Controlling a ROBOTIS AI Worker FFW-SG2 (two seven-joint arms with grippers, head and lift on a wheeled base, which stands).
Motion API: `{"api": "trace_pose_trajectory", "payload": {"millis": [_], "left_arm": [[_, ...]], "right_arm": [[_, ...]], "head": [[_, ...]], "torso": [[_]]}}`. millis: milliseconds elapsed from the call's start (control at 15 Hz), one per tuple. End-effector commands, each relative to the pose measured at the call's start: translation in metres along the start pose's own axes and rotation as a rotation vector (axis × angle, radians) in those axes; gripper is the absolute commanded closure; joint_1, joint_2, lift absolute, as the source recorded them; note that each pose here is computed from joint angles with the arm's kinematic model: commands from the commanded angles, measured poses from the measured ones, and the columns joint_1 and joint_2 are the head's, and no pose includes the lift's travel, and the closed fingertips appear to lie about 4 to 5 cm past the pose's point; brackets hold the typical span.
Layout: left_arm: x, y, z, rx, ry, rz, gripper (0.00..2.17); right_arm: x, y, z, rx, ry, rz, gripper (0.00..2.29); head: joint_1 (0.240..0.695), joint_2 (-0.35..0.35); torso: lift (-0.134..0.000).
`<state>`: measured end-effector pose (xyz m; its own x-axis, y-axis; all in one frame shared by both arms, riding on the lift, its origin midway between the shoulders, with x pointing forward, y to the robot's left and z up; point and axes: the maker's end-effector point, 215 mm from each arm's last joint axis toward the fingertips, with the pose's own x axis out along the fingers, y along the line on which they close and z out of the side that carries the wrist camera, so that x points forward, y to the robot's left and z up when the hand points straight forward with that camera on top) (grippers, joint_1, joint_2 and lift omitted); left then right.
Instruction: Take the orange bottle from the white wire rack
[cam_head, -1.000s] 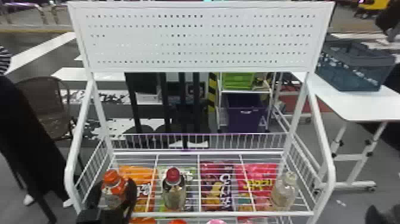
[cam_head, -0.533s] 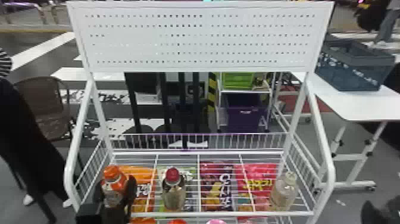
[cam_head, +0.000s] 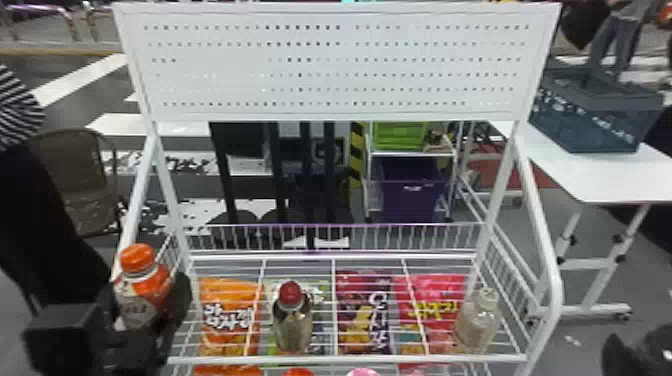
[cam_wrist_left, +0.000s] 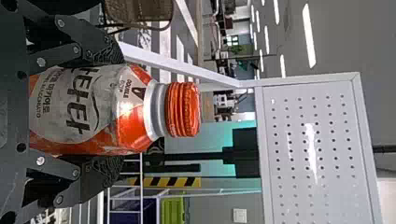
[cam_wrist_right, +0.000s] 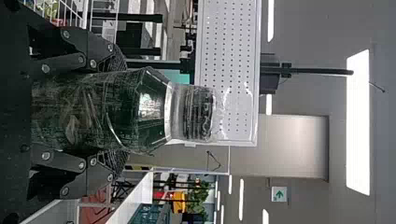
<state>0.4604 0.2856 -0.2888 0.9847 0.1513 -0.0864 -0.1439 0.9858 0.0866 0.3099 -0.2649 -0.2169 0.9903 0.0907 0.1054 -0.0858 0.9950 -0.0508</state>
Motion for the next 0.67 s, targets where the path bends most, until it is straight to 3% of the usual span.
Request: {"api": "trace_pose_trajectory", "payload": {"millis": [0, 133, 467, 600], "left_arm": [[-0.025, 0.014, 0.022, 0.005, -0.009, 0.000, 2.13], [-0.036, 0.025, 0.021, 0.018, 0.000, 0.008, 2.13], [-0.046, 0.096, 0.035, -0.026, -0.014, 0.082, 2.13], [-0.046, 0.105, 0.042, -0.046, -0.025, 0.085, 2.13]], "right_arm": [[0.000, 0.002, 0.001, 0.003, -0.002, 0.002, 1.01], [0.000, 0.004, 0.002, 0.006, -0.004, 0.007, 1.01], [0.001, 0.006, 0.007, -0.002, -0.010, 0.013, 1.01], [0.001, 0.006, 0.006, -0.002, -0.002, 0.013, 1.01]], "head": [[0.499, 0.000], [0.499, 0.000], [0.499, 0.000], [0.499, 0.000]], "torso": [[0.000], [0.000], [0.000], [0.000]]}}
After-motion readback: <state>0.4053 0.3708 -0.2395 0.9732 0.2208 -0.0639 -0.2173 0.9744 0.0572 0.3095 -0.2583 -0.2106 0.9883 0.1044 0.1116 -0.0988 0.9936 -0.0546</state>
